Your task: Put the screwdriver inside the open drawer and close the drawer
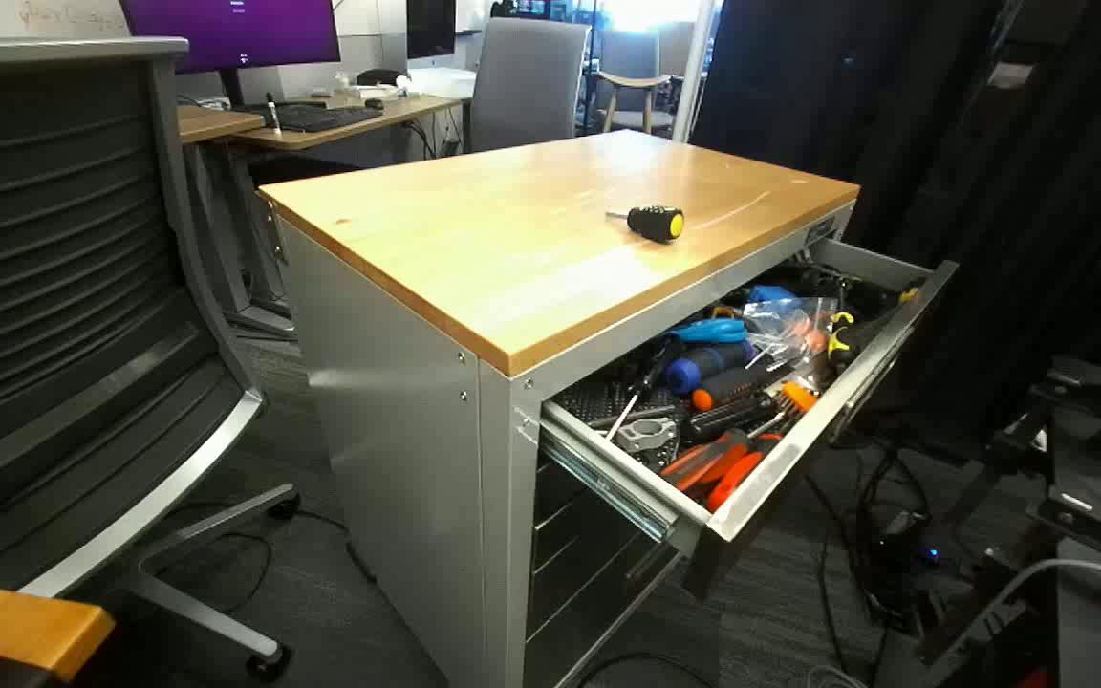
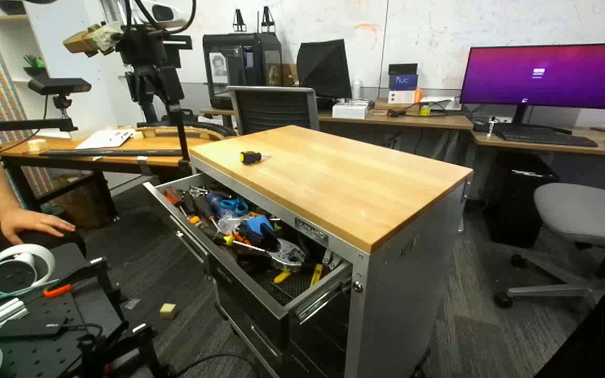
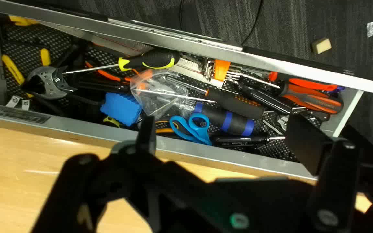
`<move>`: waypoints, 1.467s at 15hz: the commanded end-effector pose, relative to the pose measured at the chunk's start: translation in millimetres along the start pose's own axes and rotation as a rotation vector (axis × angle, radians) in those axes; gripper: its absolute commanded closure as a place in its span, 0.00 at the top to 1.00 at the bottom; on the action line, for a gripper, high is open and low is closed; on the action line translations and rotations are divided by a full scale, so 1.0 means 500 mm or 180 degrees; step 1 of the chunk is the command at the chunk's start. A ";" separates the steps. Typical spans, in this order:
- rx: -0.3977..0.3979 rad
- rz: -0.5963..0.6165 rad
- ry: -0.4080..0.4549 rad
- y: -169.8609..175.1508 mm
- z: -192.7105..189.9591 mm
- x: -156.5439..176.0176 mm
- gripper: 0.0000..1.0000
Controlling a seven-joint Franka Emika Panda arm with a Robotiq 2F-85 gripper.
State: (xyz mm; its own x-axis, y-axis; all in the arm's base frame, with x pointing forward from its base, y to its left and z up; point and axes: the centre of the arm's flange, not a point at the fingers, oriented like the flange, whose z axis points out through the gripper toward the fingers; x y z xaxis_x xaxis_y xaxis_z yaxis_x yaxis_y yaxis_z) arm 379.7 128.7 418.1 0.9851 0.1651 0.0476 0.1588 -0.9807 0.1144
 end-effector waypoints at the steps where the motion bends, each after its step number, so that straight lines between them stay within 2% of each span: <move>1: 0.0002 0.0000 0.0011 0.000 -0.003 0.002 1.00; 4: 0.0005 0.0001 0.0036 -0.001 -0.010 0.005 1.00; 5: -0.0050 0.0060 0.0013 -0.001 -0.007 0.028 1.00; 10: 0.0177 -0.0128 0.0200 -0.033 -0.038 0.209 1.00; 13: 0.0350 -0.0144 0.0240 -0.026 -0.025 0.311 1.00; 18: 0.0505 -0.0060 0.0235 0.017 0.077 0.419 1.00; 22: 0.0487 0.0024 0.0101 0.040 0.179 0.445 1.00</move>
State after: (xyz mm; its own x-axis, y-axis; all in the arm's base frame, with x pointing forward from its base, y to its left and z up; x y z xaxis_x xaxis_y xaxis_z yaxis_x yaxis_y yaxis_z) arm 580.9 138.5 362.6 0.9832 0.1642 0.0795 0.1663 -0.9859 -0.0201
